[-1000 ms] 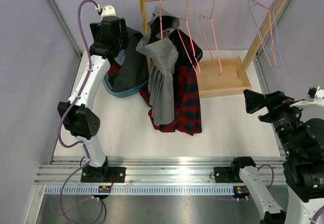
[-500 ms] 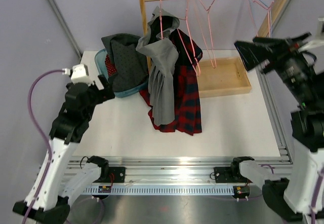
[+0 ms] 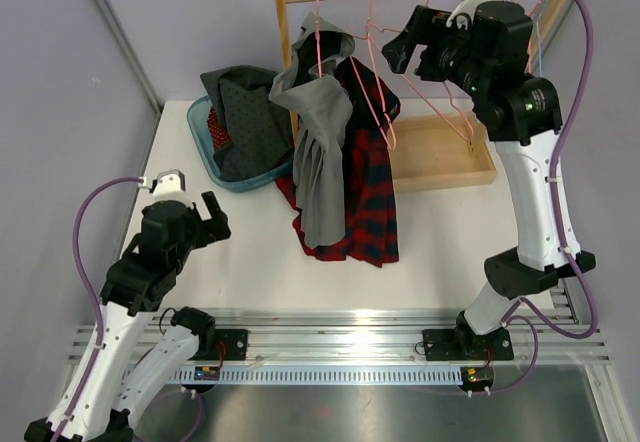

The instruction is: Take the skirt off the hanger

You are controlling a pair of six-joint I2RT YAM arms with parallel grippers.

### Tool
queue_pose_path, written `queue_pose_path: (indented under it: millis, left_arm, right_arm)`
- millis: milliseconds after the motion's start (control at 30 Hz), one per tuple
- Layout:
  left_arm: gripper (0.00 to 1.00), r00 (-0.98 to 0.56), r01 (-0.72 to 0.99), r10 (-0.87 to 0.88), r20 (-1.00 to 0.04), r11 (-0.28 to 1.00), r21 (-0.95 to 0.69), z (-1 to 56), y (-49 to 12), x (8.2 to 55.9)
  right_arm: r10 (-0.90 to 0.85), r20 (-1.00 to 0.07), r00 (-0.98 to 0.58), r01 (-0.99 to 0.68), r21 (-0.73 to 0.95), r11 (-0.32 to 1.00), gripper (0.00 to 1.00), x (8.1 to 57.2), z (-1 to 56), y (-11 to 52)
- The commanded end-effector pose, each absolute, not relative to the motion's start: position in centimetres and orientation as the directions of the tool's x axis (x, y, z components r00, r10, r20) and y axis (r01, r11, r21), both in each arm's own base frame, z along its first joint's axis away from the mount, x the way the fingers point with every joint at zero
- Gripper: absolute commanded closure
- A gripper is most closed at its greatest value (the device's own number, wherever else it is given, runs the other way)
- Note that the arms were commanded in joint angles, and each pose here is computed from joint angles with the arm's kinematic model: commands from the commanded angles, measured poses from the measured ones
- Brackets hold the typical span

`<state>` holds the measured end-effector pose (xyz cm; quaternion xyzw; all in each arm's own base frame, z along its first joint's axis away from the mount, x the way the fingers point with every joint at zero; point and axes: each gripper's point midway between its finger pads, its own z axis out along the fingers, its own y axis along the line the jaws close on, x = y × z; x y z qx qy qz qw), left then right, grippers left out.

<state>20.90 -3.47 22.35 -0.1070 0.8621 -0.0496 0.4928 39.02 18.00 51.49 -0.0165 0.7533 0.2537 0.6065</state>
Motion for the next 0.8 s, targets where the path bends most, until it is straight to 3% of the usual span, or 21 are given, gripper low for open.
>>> queue_pose_path:
  millis: [0, 300, 367, 400, 467, 533, 633, 733, 767]
  left_arm:
    - [0.01, -0.472, -0.111, -0.241, -0.848, 0.971, -0.214, 22.9, -4.2, 21.7]
    - [0.01, -0.465, -0.079, -0.240, -0.852, 0.970, -0.230, 23.2, -4.6, 21.6]
    - [0.01, -0.468, -0.078, -0.237, -0.851, 0.971, -0.228, 23.1, -4.7, 21.6]
    - [0.01, -0.469, -0.076, -0.237, -0.851, 0.970, -0.229, 23.1, -4.7, 21.6]
    - [0.01, -0.472, -0.070, -0.235, -0.849, 0.971, -0.230, 23.0, -4.8, 21.6]
    - [0.01, -0.474, -0.066, -0.234, -0.849, 0.971, -0.231, 23.0, -4.9, 21.6]
    - [0.01, -0.473, -0.062, -0.233, -0.850, 0.971, -0.232, 23.1, -4.9, 21.6]
    - [0.01, -0.473, -0.058, -0.232, -0.850, 0.971, -0.232, 23.1, -5.0, 21.6]
    - [0.01, -0.473, -0.058, -0.232, -0.850, 0.971, -0.232, 23.1, -5.0, 21.6]
  right_arm:
    - [0.278, -0.938, -0.205, -0.294, 0.330, 0.897, 0.09, 38.8, 52.2, 17.2]
    - [0.267, -0.926, -0.266, -0.335, 0.349, 0.875, 0.14, 40.8, 49.6, 21.3]
    - [0.260, -0.926, -0.275, -0.331, 0.345, 0.878, 0.20, 41.5, 49.0, 22.1]
    - [0.257, -0.925, -0.281, -0.333, 0.345, 0.878, 0.25, 41.9, 48.7, 22.4]
    - [0.253, -0.925, -0.282, -0.334, 0.342, 0.878, 0.46, 42.3, 48.5, 22.7]
    - [0.256, -0.924, -0.284, -0.335, 0.345, 0.877, 0.55, 42.7, 48.3, 22.9]
    - [0.254, -0.922, -0.291, -0.329, 0.346, 0.879, 0.58, 43.1, 47.7, 23.2]
    - [0.255, -0.918, -0.305, -0.312, 0.349, 0.884, 0.79, 43.6, 47.0, 23.2]
    - [0.252, -0.917, -0.310, -0.310, 0.348, 0.885, 0.93, 43.7, 46.8, 23.3]
